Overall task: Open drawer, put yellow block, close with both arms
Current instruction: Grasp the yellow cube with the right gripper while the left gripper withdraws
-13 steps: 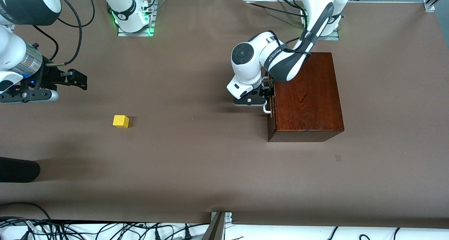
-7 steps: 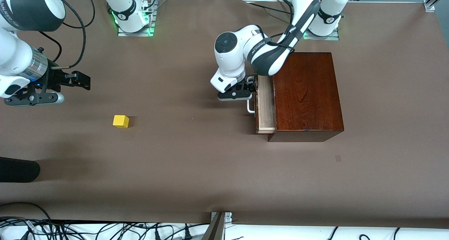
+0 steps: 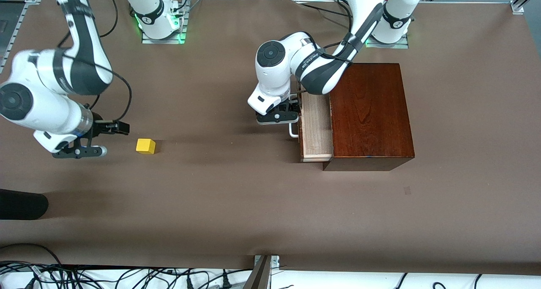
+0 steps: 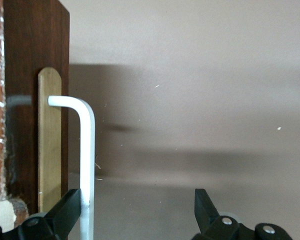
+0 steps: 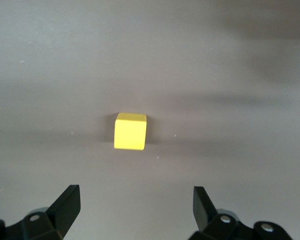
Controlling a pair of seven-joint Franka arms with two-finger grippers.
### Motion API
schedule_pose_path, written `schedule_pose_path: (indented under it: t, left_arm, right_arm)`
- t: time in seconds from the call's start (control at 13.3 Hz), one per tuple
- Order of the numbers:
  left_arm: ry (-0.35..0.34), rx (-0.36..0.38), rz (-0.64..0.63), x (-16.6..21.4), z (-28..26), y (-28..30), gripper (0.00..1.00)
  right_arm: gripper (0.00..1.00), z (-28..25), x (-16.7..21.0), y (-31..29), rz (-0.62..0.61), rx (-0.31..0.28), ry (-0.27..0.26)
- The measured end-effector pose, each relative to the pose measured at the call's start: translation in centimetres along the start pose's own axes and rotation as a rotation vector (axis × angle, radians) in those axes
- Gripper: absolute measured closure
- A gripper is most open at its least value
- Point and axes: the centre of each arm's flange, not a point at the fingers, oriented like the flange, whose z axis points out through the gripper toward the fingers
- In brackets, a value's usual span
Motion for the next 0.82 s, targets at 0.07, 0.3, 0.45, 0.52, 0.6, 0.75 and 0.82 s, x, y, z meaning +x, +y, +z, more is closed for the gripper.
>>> schedule_pose_path:
  t: [0.07,0.3,0.45,0.52,0.6,0.75,0.82]
  left_arm:
    - [0.002,-0.003,0.000,0.1,-0.3,0.1,0.00]
    - [-0.010,0.026,-0.007,0.5,-1.3,-0.4,0.00]
    - [-0.015,0.058,0.003,1.6,-4.5,-2.0,0.00]
    - [-0.021,0.078,0.025,2.5,-6.7,-3.7,0.00]
    - [-0.036,0.090,0.056,3.6,-9.2,-6.0,0.00]
    - [-0.079,0.102,0.125,5.9,-14.1,-11.8,0.00]
    - [-0.102,0.111,0.164,6.8,-16.2,-14.9,0.00]
  right_arm:
    - [0.00,1.0,0.2,0.2,0.006,0.006,0.010]
    - [0.00,5.2,0.2,0.4,0.033,0.038,0.058]
    - [0.00,8.2,0.1,0.5,0.038,0.039,0.075]
    - [0.00,9.4,0.2,0.4,0.042,0.042,0.076]
    - [0.00,10.3,0.3,0.3,0.054,0.055,0.077]
    - [0.00,11.9,0.8,0.1,0.070,0.071,0.092]
    - [0.00,12.7,1.1,0.0,0.071,0.072,0.101]
